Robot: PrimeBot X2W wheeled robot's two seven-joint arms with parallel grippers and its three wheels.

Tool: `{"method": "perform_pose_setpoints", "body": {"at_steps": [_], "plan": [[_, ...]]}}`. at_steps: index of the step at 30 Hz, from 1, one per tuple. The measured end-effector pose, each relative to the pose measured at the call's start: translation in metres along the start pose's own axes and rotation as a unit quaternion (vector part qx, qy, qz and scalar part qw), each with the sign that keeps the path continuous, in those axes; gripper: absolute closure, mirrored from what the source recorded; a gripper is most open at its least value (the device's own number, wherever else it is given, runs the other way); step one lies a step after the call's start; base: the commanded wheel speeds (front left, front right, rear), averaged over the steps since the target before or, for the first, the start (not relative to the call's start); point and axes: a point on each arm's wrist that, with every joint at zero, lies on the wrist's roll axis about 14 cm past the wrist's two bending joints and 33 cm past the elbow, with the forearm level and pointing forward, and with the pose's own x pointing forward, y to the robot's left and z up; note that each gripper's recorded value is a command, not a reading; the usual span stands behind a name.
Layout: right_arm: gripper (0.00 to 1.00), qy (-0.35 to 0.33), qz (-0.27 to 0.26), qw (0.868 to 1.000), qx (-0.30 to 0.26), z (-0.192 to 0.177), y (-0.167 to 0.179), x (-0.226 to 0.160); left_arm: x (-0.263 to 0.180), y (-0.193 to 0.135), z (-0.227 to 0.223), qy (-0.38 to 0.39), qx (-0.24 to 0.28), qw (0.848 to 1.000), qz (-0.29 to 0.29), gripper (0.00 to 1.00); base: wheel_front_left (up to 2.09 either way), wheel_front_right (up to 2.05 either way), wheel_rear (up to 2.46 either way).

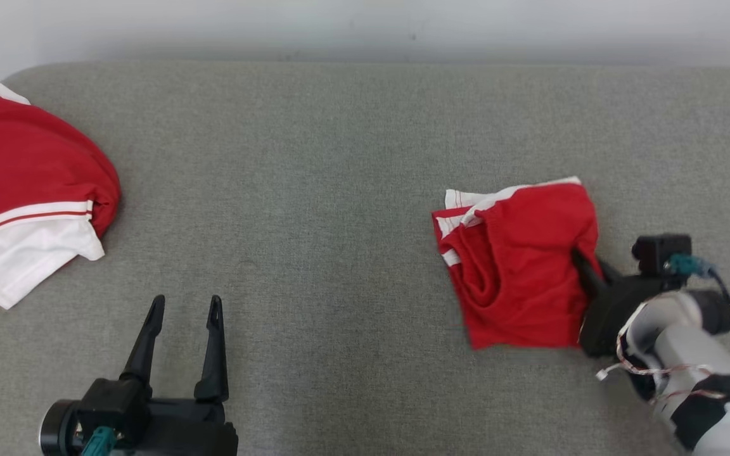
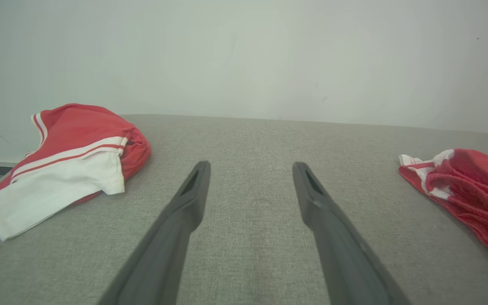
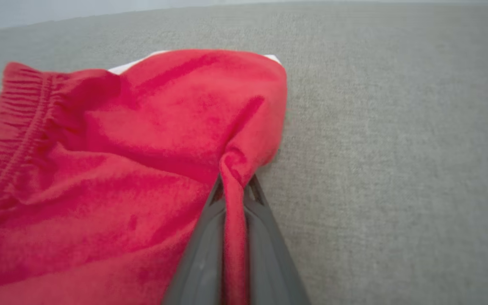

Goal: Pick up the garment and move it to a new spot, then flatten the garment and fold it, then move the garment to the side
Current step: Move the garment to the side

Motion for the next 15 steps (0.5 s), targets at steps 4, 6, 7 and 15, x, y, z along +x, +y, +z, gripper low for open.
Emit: {"method": "perform_pose_setpoints", "body": {"at_steps": [4,6,7,15], "plan": [[1.00,0.001,0.006,0.997,-0.079,0.022,-0.017,0.009,0.014,-0.009,0.001,-0.006,-0.002,1.000,-0.014,0.00,0.00,0.00,0.00],[1.00,-0.007,0.007,0.994,-0.110,0.039,-0.025,0.014,0.024,-0.014,0.002,-0.012,-0.002,1.000,-0.022,0.00,0.00,0.00,0.00],[1.00,-0.009,0.007,0.992,-0.126,0.047,-0.031,0.017,0.029,-0.017,0.003,-0.016,-0.001,1.000,-0.027,0.00,0.00,0.00,0.00],[1.00,-0.004,-0.035,0.977,-0.211,0.082,-0.103,0.024,0.071,-0.028,-0.006,-0.031,0.008,0.998,-0.050,0.00,0.00,0.00,0.00]]}}
